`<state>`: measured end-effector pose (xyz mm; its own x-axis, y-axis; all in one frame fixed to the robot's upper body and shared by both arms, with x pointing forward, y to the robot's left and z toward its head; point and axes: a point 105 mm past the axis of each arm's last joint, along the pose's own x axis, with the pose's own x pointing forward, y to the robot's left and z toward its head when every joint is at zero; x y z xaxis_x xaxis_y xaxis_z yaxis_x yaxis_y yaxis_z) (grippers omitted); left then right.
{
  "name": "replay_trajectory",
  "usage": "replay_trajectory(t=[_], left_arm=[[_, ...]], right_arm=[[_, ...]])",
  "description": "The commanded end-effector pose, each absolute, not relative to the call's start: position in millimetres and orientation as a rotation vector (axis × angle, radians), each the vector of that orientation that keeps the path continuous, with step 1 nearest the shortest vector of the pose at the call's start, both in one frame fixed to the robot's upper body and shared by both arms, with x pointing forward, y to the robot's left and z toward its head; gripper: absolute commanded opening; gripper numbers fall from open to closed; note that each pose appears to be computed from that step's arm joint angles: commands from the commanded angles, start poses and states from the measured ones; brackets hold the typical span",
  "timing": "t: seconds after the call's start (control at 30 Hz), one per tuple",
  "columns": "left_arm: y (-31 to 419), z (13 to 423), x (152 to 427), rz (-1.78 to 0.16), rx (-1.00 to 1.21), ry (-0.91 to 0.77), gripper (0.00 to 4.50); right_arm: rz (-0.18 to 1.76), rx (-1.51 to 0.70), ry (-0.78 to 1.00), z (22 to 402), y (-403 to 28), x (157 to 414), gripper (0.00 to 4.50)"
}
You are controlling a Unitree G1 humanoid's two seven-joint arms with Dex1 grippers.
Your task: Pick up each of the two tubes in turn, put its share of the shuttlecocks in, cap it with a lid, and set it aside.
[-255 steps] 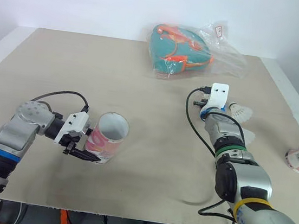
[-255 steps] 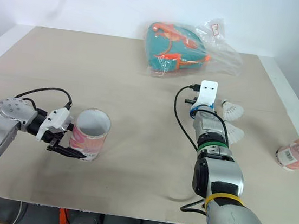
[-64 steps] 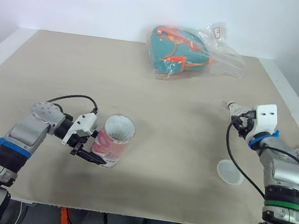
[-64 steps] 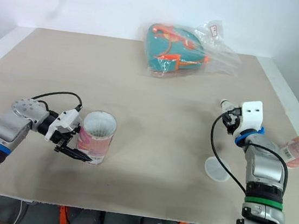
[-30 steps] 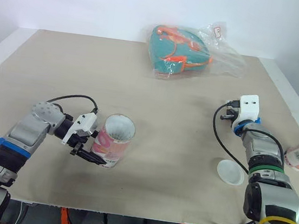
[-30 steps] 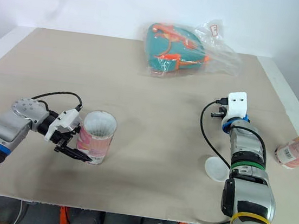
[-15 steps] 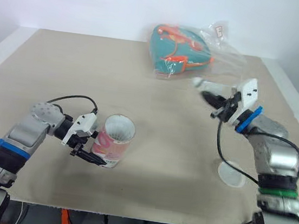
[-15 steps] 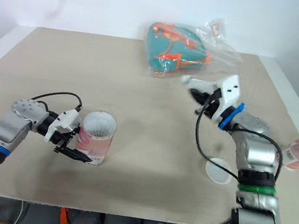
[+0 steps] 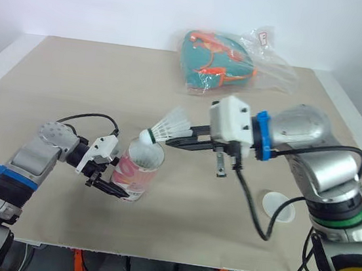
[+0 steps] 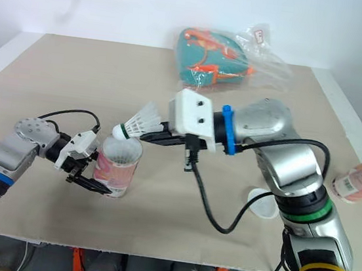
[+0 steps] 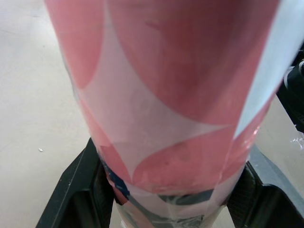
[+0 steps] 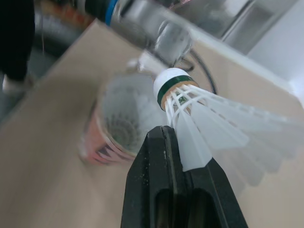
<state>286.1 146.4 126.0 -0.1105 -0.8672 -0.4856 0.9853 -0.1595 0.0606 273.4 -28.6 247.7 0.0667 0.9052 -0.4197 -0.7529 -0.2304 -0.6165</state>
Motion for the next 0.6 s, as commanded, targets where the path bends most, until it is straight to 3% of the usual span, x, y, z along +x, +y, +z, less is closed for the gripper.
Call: replay_trajectory(t=[0.03,0.27,0.4,0.53,0.6], left_arm=[[153.0,120.7,286.7,-1.648,0.493,0.366,2.63],[154.0,120.5,284.5,-1.642,0.488,0.369,2.63],[153.5,121.2,284.4,-1.643,0.491,0.367,2.63],[153.4,121.4,284.7,-1.644,0.494,0.367,2.63],[153.1,121.4,285.3,-1.645,0.496,0.366,2.63]], right_arm=[[1.561,-1.09,-0.23,244.7,-28.4,278.8,0.04],[1.639,-1.116,-0.245,254.0,-24.0,272.6,0.04],[1.743,-0.981,-0.233,270.2,-18.1,255.4,1.53],[1.776,-0.911,-0.208,280.8,-18.3,247.7,3.54],[1.762,-0.847,-0.206,287.7,-19.1,253.1,3.54]])
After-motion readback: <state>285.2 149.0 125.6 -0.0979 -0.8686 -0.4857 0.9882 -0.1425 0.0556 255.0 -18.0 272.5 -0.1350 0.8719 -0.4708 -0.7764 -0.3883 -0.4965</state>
